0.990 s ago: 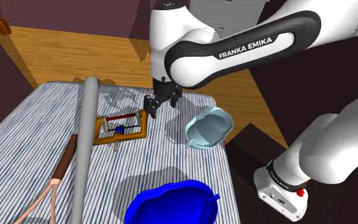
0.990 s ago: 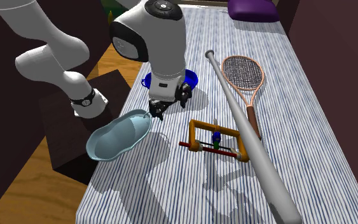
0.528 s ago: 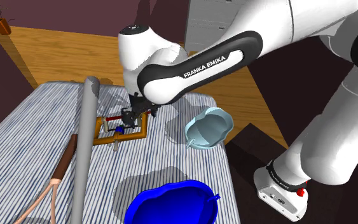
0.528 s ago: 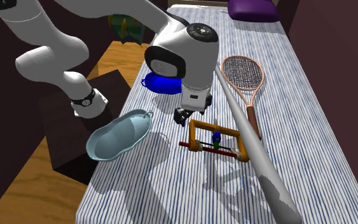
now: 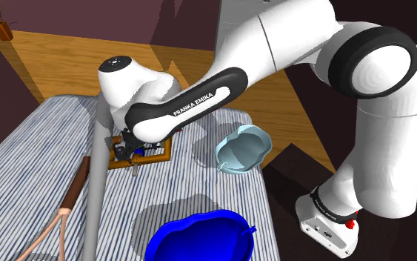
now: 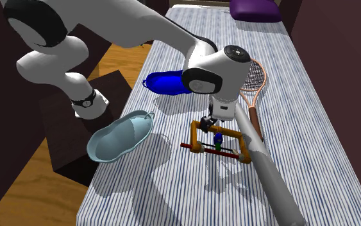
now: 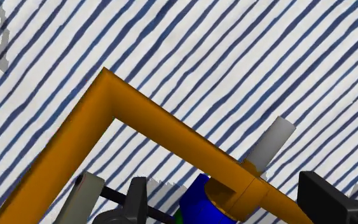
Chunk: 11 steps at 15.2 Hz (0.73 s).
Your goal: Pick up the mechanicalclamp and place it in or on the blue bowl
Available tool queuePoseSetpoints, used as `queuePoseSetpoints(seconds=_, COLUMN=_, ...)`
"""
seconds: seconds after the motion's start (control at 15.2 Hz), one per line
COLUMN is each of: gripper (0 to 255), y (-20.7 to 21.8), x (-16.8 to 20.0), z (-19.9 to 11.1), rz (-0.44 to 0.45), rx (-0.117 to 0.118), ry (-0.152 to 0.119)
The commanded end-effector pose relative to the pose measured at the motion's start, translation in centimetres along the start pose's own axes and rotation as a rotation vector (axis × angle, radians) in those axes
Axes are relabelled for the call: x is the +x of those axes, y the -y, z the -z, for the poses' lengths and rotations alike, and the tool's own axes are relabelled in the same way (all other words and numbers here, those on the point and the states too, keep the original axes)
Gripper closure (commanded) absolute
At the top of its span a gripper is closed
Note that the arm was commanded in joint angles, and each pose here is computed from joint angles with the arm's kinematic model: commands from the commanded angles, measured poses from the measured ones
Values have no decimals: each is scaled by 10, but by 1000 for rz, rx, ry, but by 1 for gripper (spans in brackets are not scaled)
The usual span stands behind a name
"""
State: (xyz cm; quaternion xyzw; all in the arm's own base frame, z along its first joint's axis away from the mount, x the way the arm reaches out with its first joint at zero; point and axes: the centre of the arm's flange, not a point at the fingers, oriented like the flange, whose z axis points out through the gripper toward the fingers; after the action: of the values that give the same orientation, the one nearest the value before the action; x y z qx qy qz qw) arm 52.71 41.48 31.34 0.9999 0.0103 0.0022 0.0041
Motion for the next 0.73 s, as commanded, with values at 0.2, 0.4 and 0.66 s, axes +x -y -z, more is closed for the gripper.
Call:
queuePoseSetpoints(seconds=0.2, gripper=0, y=18, x=11, z=-30, rz=2, rx=-5, ry=-2)
queuePoseSetpoints(seconds=0.4, gripper=0, y=18, x=11, z=-46, rz=2, rx=-5, ry=-2)
queuePoseSetpoints(seconds=0.66, gripper=0, y=18, x=11, z=-54, rz=2, rx=-5, ry=-2)
